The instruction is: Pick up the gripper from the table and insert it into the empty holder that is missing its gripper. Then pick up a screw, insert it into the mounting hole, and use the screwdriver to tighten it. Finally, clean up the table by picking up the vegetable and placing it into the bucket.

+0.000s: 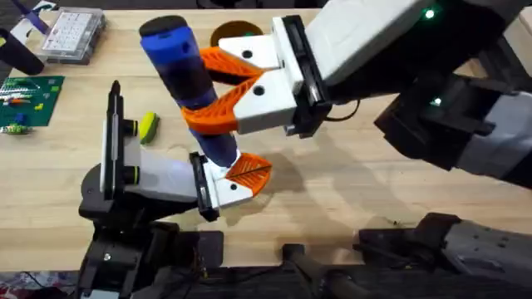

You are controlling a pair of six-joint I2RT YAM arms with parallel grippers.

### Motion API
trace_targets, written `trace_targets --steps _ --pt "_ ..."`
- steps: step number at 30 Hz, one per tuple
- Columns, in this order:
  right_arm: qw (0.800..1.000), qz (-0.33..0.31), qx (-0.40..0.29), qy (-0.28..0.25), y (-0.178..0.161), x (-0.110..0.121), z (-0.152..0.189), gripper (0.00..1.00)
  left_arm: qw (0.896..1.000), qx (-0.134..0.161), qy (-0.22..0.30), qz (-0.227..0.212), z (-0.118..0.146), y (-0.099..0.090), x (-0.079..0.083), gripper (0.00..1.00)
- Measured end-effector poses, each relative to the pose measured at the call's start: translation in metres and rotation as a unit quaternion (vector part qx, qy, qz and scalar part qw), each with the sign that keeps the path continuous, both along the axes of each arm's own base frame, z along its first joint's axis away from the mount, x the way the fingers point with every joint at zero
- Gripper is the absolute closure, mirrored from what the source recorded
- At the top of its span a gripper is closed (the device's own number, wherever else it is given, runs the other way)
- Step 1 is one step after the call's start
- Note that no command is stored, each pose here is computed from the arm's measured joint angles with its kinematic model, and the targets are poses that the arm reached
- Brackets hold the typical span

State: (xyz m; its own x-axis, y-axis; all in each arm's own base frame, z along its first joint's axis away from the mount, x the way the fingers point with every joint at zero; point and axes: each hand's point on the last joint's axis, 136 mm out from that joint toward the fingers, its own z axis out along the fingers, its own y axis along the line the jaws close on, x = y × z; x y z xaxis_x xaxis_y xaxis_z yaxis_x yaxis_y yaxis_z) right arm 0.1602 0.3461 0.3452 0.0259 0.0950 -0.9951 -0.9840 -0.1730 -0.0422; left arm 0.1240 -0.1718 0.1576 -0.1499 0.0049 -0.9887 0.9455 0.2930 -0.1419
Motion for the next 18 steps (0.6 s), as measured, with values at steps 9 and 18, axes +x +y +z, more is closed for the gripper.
trace_targets --steps 9,18 --pt "1.0 0.0 0.001 -0.006 0.0 -0.0001 0.0002 0.975 1.0 0.0 0.0 0.0 0.0 0.0 0.0 0.984" --pt "1.0 0.0 0.002 -0.007 0.0 0.0 0.0001 0.975 1.0 0.0 0.0 0.0 0.0 0.0 0.0 0.984"
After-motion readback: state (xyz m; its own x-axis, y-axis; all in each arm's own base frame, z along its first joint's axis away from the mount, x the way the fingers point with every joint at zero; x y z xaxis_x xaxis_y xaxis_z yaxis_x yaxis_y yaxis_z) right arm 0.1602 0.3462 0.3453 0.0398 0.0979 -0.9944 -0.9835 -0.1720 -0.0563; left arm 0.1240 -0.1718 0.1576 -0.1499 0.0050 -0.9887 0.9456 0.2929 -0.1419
